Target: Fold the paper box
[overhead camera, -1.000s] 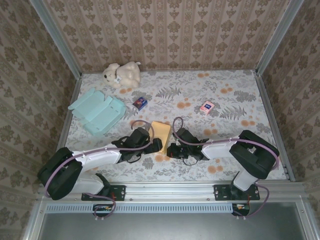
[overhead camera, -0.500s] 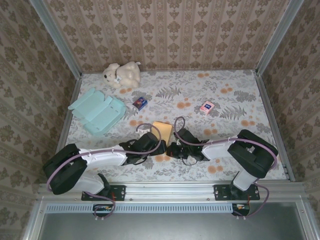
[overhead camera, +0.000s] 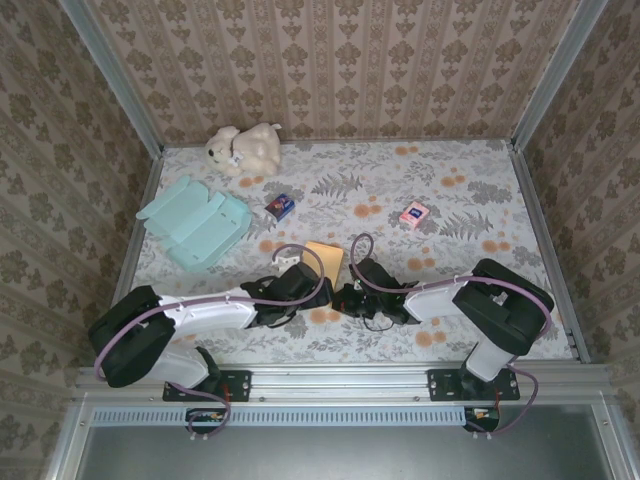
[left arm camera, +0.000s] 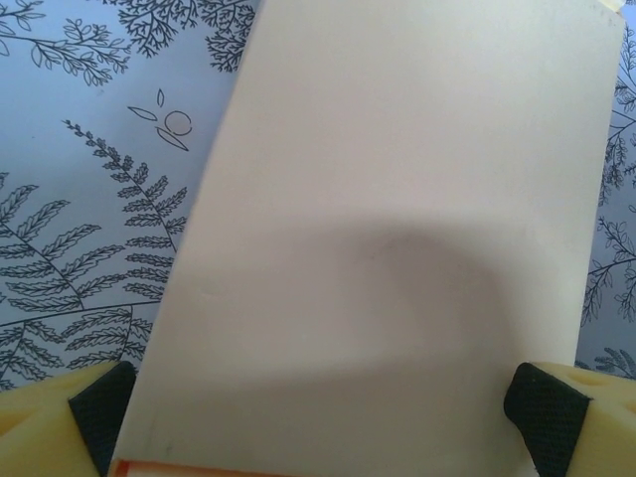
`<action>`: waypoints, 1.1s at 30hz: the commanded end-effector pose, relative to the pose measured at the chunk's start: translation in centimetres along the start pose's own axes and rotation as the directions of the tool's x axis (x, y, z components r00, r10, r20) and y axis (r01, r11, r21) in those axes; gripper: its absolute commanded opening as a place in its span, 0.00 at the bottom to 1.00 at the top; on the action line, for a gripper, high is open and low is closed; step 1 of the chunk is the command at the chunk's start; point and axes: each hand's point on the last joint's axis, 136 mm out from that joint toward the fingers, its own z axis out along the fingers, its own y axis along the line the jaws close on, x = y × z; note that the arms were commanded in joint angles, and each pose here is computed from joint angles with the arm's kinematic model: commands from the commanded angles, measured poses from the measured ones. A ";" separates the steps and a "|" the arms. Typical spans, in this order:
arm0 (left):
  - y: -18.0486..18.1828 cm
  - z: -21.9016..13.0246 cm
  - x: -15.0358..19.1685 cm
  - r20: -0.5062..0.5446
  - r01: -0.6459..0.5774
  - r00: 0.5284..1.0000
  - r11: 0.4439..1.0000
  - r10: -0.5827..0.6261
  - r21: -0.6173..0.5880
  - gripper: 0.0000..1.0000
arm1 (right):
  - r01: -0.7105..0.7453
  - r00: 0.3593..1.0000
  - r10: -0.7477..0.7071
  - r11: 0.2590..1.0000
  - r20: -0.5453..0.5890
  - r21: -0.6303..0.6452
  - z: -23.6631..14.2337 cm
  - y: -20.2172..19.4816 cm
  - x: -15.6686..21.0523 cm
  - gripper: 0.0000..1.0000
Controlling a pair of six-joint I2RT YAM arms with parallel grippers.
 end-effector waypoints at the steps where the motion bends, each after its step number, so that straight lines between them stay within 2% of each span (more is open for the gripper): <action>1: -2.4 -0.8 -0.4 -0.024 0.055 0.998 0.991 -0.053 0.119 1.00 | 0.082 0.994 -0.078 0.995 0.075 -0.051 -0.6 2.2 -1.3 0.00; 11: 0.1 -3.4 -4.5 0.063 0.084 0.994 0.989 -0.092 0.118 1.00 | 0.213 0.967 -0.227 0.969 0.114 0.122 -4.5 0.9 -2.3 0.01; 14: 1.4 -4.7 -6.1 0.107 0.099 0.988 0.988 -0.112 0.117 1.00 | 0.223 0.965 -0.240 0.964 0.110 0.147 -5.2 0.5 -2.9 0.01; 19: 3.2 -5.9 -8.4 0.175 0.093 0.979 0.992 -0.106 0.082 1.00 | 0.203 0.967 -0.217 0.973 0.137 0.109 -6.6 1.4 -6.2 0.01; 23: 3.0 -4.7 -10.1 0.204 0.061 0.976 0.995 -0.077 0.084 1.00 | 0.162 0.980 -0.174 0.980 0.101 0.115 -5.5 0.3 -8.5 0.01; 33: -0.1 0.6 -13.0 0.174 0.041 0.982 0.985 -0.071 0.169 1.00 | 0.090 0.993 -0.096 0.992 0.064 0.084 -2.3 -1.6 -12.4 0.01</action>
